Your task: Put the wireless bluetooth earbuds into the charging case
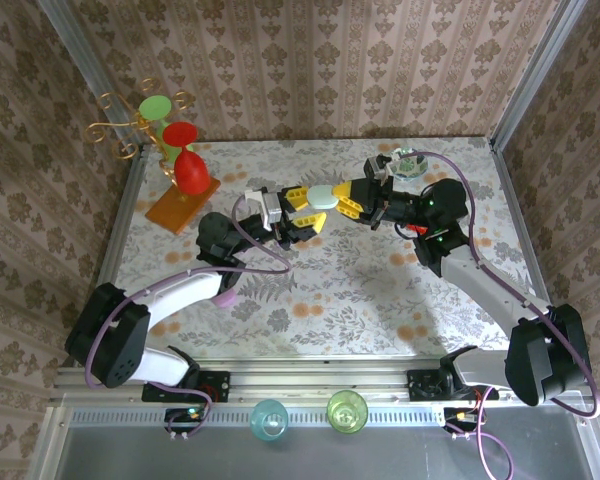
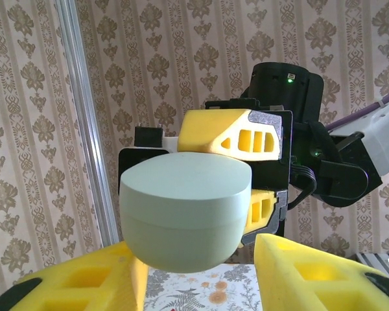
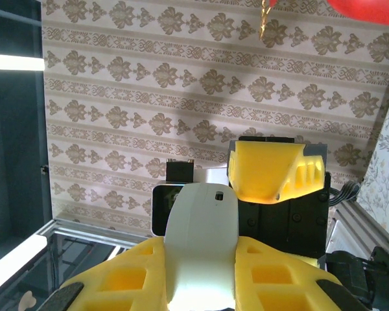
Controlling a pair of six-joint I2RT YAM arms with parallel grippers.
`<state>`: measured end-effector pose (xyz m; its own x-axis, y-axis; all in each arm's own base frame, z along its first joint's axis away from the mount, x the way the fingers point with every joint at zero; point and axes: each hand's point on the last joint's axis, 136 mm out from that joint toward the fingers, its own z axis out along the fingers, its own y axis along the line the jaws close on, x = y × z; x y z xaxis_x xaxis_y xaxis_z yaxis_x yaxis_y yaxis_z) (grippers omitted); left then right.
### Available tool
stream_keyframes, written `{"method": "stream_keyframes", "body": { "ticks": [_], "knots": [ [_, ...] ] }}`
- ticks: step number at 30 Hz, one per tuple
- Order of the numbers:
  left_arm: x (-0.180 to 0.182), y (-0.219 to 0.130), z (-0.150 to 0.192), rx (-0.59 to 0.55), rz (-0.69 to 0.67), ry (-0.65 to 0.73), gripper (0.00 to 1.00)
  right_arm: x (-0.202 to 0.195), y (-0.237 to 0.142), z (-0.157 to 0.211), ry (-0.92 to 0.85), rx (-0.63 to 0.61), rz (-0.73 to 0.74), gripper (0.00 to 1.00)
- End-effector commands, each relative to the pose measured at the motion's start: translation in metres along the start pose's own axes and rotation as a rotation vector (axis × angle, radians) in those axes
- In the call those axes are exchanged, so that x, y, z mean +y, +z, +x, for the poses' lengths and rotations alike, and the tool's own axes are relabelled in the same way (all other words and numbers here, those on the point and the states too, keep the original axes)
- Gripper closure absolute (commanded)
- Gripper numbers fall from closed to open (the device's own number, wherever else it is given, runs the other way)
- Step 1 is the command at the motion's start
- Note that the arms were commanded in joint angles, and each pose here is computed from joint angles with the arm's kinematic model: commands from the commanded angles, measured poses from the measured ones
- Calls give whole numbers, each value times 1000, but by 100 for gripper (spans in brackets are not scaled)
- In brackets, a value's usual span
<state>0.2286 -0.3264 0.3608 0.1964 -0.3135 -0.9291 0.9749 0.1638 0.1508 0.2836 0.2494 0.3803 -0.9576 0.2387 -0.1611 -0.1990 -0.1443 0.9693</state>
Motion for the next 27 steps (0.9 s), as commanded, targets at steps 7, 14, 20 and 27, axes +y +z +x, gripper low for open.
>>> {"method": "stream_keyframes", "body": {
  "ticks": [7,14,20,27],
  "knots": [
    [-3,8,-20,-49,46,13,46,8,3,0,-37,2,-15,87],
    [-1,10,-18,-41,39,2,47,7,2,1,-41,7,-5,87],
    [-2,9,-17,-39,49,4,52,7,2,2,-42,10,-2,88],
    [-3,9,-19,-41,53,2,49,4,2,1,-37,10,7,88]
  ]
}}
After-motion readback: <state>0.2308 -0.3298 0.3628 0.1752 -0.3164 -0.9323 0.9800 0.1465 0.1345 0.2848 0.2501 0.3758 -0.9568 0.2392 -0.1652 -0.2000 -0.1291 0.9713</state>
